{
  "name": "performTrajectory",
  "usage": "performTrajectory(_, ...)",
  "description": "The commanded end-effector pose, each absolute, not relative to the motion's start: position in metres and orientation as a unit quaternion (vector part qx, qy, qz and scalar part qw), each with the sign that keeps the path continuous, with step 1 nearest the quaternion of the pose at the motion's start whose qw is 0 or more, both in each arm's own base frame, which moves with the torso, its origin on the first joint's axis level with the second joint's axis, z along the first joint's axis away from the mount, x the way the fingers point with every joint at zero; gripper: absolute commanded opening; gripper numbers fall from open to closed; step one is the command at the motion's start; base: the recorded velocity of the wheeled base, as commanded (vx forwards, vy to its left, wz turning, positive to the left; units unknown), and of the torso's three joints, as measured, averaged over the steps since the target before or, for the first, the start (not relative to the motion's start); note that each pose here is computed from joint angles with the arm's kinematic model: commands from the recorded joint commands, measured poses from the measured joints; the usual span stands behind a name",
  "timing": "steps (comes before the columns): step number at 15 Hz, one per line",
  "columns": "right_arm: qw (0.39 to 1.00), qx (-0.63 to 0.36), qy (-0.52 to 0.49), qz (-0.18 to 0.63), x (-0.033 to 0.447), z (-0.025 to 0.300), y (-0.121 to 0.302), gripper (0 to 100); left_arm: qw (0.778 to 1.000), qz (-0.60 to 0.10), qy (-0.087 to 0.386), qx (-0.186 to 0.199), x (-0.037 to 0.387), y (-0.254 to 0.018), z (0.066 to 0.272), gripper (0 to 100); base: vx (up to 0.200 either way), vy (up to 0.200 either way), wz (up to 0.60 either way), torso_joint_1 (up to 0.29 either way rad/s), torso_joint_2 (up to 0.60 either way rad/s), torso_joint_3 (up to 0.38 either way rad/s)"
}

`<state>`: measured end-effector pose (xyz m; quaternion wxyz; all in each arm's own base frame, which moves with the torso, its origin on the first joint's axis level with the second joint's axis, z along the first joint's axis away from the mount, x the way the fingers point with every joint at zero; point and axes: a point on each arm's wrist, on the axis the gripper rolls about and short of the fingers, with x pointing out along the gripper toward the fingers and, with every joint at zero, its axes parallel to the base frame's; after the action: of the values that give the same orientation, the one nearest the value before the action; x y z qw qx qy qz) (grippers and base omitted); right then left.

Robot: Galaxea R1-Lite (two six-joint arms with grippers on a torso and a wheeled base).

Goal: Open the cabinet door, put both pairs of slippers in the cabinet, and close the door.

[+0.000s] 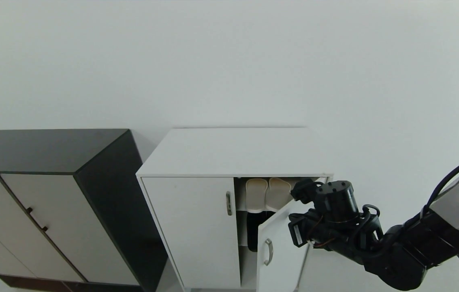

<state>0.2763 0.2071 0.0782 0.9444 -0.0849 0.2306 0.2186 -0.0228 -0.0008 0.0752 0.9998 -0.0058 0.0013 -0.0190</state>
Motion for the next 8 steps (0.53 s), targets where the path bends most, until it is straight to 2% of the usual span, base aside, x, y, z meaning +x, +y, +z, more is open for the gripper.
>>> performTrajectory(1,0.944,-0.085,0.232,0.219,0.278,0.077,0.208,0,1.000,-0.019,0.001,-0.006,-0.023,-0.001,0.075,0,0.000,0.000,0.00,0.000,0.00,0.000)
performTrajectory(8,0.950,-0.075,0.216,0.212,0.310,0.061,0.223,0,1.000,-0.019,0.001,-0.006,-0.023,-0.001,0.075,0,0.000,0.000,0.00,0.000,0.00,0.000)
